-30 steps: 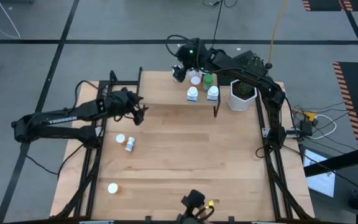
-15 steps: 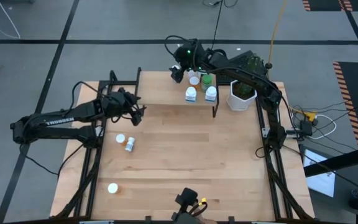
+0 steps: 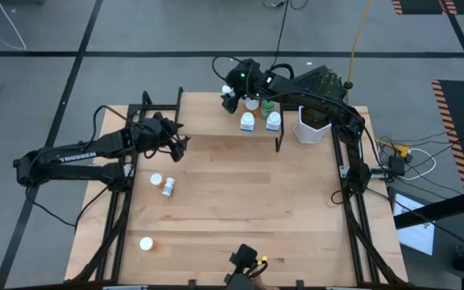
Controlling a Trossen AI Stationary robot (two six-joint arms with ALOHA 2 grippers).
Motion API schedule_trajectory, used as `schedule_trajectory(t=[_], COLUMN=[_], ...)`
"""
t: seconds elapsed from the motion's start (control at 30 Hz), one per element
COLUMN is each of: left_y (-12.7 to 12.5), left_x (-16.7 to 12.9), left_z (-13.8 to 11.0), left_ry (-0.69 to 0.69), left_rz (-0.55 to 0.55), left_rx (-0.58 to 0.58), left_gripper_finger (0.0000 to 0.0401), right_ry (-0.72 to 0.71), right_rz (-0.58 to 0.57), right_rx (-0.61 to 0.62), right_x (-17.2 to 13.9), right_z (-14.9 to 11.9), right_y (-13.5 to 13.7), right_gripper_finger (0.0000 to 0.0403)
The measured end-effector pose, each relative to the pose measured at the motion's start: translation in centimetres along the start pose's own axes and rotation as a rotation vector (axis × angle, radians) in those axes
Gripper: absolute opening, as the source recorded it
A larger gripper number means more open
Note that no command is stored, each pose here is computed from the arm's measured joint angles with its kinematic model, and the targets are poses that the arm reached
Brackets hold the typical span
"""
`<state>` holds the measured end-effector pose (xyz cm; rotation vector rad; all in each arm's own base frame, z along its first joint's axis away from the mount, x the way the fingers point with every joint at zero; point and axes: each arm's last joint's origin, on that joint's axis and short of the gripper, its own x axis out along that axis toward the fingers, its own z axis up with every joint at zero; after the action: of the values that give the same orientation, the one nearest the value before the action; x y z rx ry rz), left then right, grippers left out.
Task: Pick and place medicine bottles onto shelf by color
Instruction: Put the top white blue pill bottle on the shelf
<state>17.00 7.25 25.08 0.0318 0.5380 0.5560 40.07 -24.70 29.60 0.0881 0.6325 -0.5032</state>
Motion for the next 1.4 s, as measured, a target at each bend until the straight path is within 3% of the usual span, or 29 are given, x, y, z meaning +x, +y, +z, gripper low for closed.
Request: schedule_trajectory(t=[0.17,0.4,0.53,0.9,1.13,1.4], left_y=[0.0,0.0,0.0,0.0,0.0,0.0], left_x=[0.0,0.0,0.0,0.0,0.0,0.0], left_z=[0.1,0.1,0.1,0.1,0.1,0.1], left_ry=[-0.013,-0.013,-0.013,-0.011,-0.012,-0.014], left_rz=[0.001,0.002,0.002,0.002,0.002,0.002], left_rx=[0.02,0.022,0.022,0.022,0.022,0.022], left_gripper_finger=[0.0269,0.0269,0.0269,0.0269,0.0269,0.0269], right_ry=[0.0,0.012,0.002,-0.037,-0.063,-0.079], right_rz=[0.0,0.007,0.083,0.303,0.337,0.355], right_rx=[-0.028,-0.115,-0.165,-0.242,-0.274,-0.292], right_x=[0.0,-0.6,-0.7,-1.0,-1.1,-1.0], right_z=[0.0,0.1,0.1,-0.5,-0.7,-0.5], right_y=[0.0,-0.1,-0.1,-2.7,-4.1,-3.7], right_gripper_finger=[0.027,0.02,0.0175,0.0186,0.0191,0.0208])
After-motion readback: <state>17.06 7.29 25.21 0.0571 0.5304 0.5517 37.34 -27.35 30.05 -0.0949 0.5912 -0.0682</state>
